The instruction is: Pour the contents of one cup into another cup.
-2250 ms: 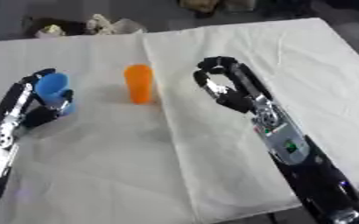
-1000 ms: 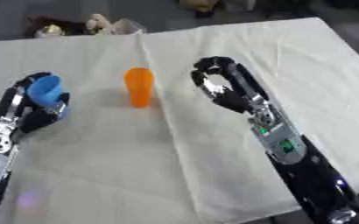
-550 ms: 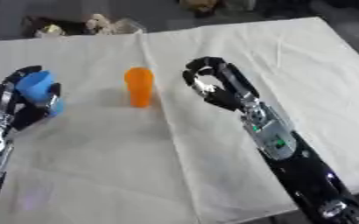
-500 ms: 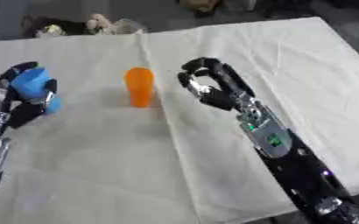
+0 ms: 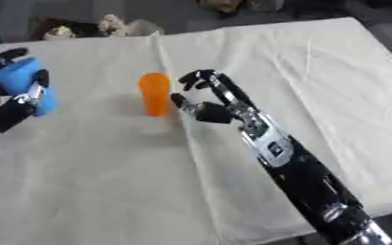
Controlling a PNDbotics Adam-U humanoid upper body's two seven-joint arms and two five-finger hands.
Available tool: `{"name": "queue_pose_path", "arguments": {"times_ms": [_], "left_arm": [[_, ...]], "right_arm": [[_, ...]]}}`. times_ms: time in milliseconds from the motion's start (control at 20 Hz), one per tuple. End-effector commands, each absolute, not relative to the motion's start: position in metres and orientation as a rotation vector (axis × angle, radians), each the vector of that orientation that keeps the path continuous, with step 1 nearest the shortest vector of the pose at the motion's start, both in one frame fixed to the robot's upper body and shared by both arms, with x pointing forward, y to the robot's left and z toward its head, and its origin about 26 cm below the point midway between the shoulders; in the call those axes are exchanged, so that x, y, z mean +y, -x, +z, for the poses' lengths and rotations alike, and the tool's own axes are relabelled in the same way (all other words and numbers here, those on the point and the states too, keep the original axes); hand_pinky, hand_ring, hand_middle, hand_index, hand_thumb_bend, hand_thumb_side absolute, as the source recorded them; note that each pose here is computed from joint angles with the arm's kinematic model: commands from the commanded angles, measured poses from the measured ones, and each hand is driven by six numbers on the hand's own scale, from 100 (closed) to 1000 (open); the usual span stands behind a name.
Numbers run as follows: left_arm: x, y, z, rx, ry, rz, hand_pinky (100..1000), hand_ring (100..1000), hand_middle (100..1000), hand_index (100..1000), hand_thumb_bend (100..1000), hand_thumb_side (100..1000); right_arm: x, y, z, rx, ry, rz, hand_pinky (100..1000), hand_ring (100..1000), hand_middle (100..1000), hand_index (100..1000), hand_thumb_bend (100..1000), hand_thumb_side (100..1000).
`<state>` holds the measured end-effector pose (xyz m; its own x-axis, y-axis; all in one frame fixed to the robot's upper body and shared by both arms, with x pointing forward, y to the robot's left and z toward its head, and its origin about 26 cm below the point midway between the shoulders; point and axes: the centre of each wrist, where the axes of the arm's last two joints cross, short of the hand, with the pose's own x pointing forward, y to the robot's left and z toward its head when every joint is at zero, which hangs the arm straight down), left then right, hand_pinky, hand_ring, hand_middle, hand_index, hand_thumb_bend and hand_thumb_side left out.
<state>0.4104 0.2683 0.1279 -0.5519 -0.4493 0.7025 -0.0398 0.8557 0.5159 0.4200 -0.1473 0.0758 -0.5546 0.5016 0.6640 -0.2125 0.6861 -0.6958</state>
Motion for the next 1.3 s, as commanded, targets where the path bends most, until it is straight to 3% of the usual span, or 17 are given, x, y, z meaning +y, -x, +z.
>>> {"name": "queue_pose_path", "arguments": {"times_ms": [50,400,1300], "left_arm": [[0.267,-0.405,0.153,-2.183,-0.335,-0.584,109,252,234,838,100,530],[0.259,-0.394,0.165,-2.231,-0.268,-0.581,108,249,230,837,100,545],[0.256,-0.390,0.167,-2.239,-0.244,-0.587,107,247,226,836,100,546]], "right_arm": [[-0.142,-0.426,0.079,-1.973,0.288,0.983,862,941,622,765,393,601],[-0.139,-0.431,0.072,-1.976,0.394,1.030,939,988,676,781,435,591],[-0.143,-0.438,0.064,-1.949,0.494,0.992,930,982,671,783,441,605]]}}
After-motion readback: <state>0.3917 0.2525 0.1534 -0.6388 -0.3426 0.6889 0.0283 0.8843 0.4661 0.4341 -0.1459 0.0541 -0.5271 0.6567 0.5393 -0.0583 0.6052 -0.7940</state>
